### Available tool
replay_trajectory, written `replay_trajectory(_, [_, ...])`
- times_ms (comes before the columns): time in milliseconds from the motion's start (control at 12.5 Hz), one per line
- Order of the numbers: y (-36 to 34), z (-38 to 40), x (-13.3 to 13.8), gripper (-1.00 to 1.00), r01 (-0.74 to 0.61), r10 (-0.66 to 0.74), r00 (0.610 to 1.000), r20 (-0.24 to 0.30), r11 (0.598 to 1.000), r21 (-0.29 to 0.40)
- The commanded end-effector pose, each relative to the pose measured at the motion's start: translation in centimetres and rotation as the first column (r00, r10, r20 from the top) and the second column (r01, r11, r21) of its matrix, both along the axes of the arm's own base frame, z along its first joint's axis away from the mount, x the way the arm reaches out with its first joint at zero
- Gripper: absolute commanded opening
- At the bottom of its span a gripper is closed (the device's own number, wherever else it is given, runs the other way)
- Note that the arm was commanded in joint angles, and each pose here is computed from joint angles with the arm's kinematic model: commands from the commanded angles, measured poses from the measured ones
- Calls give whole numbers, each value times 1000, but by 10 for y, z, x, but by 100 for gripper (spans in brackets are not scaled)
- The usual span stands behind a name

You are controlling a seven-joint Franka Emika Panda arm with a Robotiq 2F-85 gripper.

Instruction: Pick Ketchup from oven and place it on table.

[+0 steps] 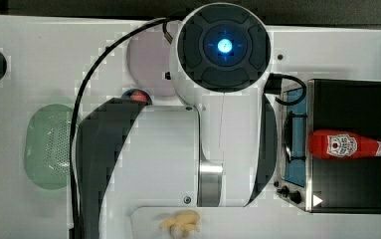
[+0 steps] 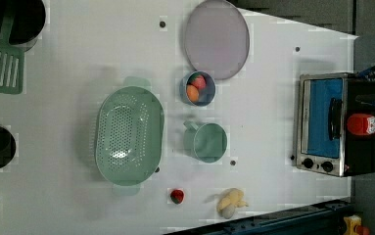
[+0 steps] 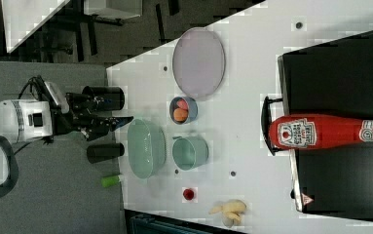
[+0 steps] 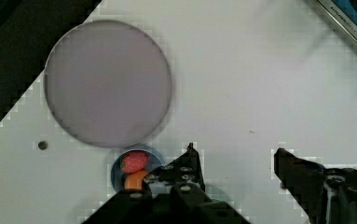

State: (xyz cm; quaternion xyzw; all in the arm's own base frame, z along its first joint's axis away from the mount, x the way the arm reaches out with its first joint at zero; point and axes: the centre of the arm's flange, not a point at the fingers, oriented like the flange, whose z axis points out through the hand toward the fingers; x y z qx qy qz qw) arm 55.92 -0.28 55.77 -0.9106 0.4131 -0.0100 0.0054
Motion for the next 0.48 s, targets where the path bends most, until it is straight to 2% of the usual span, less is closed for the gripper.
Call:
replay_trajectory(80, [-11, 67, -167, 58, -16, 16, 1000, -23, 1000, 7])
replay_trajectory(160, [-14, 66, -166, 84, -11, 12, 1000, -24, 1000, 10])
replay_trajectory(240, [-18, 65, -165, 100, -4, 4, 1000, -23, 1000, 13])
replay_trajectory(320, [-29, 60, -161, 100, 18, -17, 1000, -23, 1000, 21])
replay_trajectory(480, [-58, 46, -154, 100, 73, -71, 996, -55, 996, 43])
